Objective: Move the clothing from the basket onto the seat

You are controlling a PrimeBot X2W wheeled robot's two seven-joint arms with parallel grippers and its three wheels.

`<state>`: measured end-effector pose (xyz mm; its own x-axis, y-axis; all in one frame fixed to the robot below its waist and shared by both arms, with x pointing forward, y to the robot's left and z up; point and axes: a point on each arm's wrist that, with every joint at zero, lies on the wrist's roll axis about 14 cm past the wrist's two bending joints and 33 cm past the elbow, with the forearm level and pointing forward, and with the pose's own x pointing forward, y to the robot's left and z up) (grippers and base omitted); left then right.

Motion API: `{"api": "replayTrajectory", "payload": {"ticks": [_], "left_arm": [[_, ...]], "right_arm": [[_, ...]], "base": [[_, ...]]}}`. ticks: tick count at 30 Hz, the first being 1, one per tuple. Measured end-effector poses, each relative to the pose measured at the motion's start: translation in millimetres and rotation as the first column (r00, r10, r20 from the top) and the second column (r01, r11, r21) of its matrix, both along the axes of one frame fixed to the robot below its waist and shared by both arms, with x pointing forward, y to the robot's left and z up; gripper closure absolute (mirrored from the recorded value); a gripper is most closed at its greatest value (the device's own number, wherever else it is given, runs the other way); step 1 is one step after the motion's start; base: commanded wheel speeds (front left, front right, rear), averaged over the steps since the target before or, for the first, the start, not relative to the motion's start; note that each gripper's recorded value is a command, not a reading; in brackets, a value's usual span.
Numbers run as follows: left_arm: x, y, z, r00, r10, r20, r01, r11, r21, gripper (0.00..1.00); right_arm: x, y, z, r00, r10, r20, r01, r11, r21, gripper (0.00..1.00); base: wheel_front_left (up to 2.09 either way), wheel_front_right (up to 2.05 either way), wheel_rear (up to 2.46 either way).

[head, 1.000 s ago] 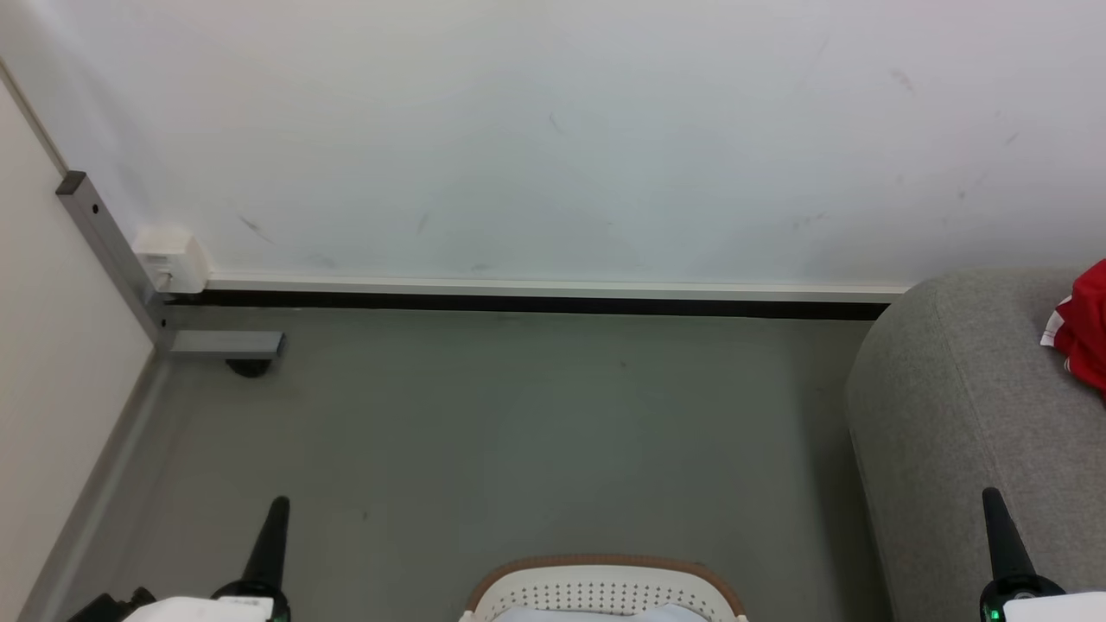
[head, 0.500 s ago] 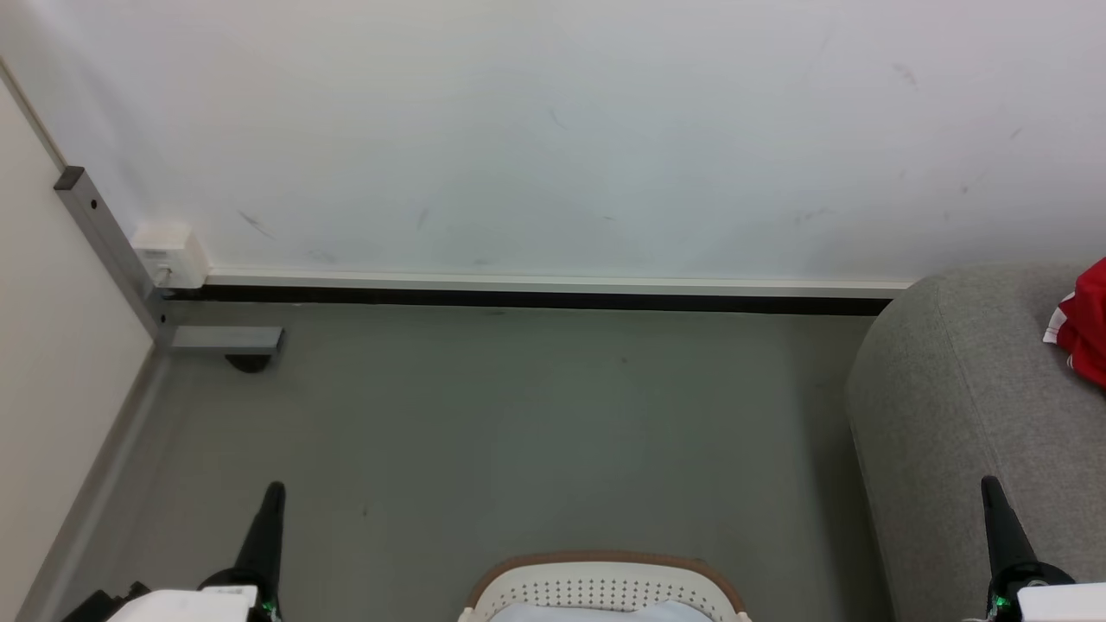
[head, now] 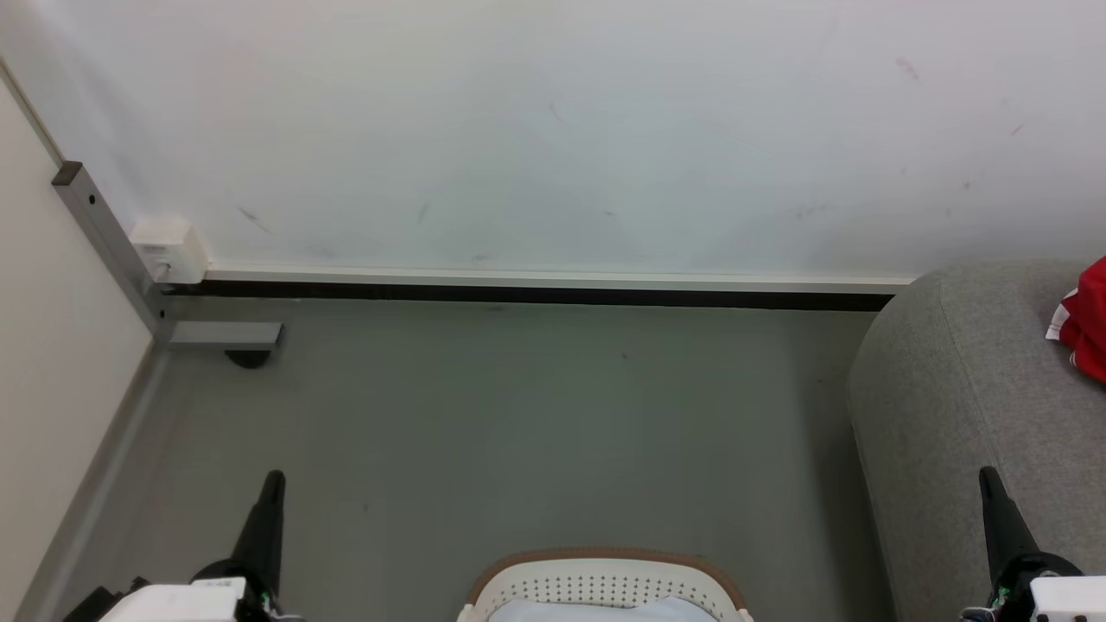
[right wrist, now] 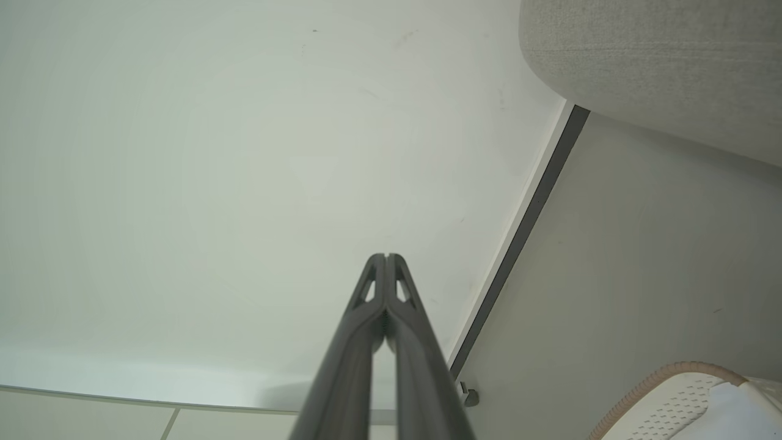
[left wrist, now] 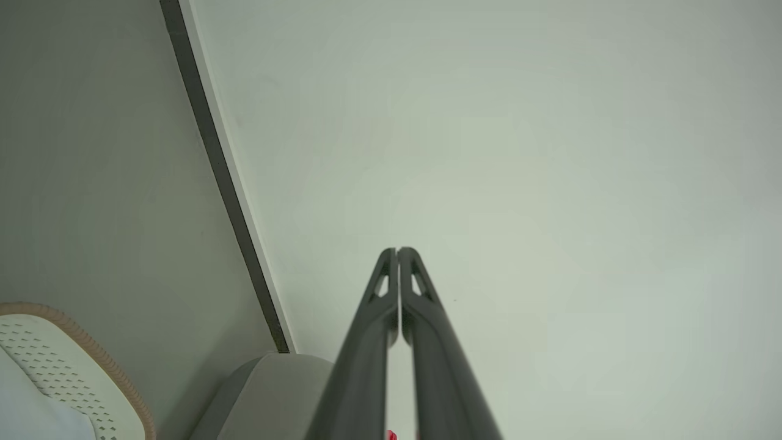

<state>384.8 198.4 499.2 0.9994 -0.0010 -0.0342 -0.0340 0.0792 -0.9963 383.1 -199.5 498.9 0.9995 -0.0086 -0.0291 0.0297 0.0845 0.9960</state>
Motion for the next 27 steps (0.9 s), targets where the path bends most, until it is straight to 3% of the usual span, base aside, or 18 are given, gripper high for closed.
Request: {"api": "replayTrajectory", "payload": {"ticks": [13, 27], "left_arm": [[2.9, 1.4, 4.7, 1.0, 0.004, 0.023, -0.002, 0.997, -0.078, 1.0], [3.0, 1.4, 5.0, 1.0, 0.004, 0.024, -0.002, 0.997, -0.078, 1.0]], "right_arm": [[4.0, 1.2, 4.0, 1.0, 0.008, 0.017, -0.01, 0.996, 0.091, 1.0], [4.1, 1.2, 4.3, 1.0, 0.008, 0.018, -0.01, 0.996, 0.092, 1.0]], "base": [[0.0, 0.0, 0.0], [0.0, 0.0, 0.0]]}}
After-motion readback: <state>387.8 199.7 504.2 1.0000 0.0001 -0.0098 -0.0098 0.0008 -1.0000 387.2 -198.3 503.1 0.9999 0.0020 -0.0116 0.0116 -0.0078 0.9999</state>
